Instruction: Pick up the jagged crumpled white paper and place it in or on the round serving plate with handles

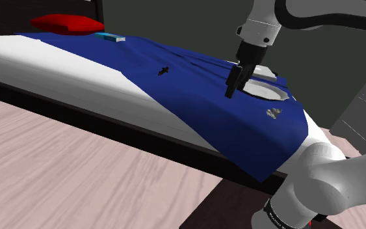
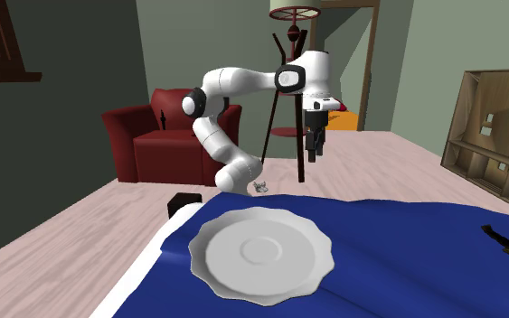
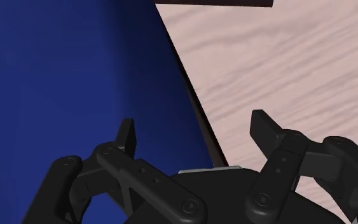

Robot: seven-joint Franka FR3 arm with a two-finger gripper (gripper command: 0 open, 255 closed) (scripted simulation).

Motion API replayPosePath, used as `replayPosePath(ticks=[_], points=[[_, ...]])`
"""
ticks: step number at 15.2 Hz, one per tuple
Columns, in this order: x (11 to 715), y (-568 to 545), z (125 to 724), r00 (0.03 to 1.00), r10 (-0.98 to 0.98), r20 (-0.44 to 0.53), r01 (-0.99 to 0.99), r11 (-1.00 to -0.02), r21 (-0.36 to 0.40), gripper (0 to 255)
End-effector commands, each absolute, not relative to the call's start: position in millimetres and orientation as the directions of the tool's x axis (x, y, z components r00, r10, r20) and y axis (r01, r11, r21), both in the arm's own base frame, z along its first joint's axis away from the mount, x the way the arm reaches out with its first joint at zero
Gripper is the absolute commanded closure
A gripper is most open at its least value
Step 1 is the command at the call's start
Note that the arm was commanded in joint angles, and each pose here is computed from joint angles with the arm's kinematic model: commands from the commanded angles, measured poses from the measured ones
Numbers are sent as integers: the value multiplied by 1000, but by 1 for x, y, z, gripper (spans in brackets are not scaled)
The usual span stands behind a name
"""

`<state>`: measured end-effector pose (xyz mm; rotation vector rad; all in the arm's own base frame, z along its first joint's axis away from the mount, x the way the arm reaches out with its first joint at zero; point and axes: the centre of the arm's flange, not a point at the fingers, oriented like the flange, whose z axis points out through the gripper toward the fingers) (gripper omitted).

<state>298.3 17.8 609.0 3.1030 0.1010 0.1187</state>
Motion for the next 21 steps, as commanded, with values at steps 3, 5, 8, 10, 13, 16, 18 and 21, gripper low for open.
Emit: replayPosePath(ticks=[3, 5, 8, 10, 13, 16, 18, 21], points=[[289, -3, 605, 997, 49, 52, 47, -998, 45, 0], [279, -24, 601, 999, 32, 29, 30, -998, 53, 0], [263, -55, 596, 1000, 5, -6, 6, -998, 66, 0], [252, -75, 594, 1000, -12, -29, -10, -997, 75, 0], [234, -105, 591, 997, -39, -63, -34, -995, 89, 0], [216, -135, 588, 993, -67, -97, -57, -993, 104, 0], [214, -138, 583, 993, -69, -99, -59, -993, 105, 0], [212, -140, 567, 993, -69, -99, -59, -993, 105, 0]])
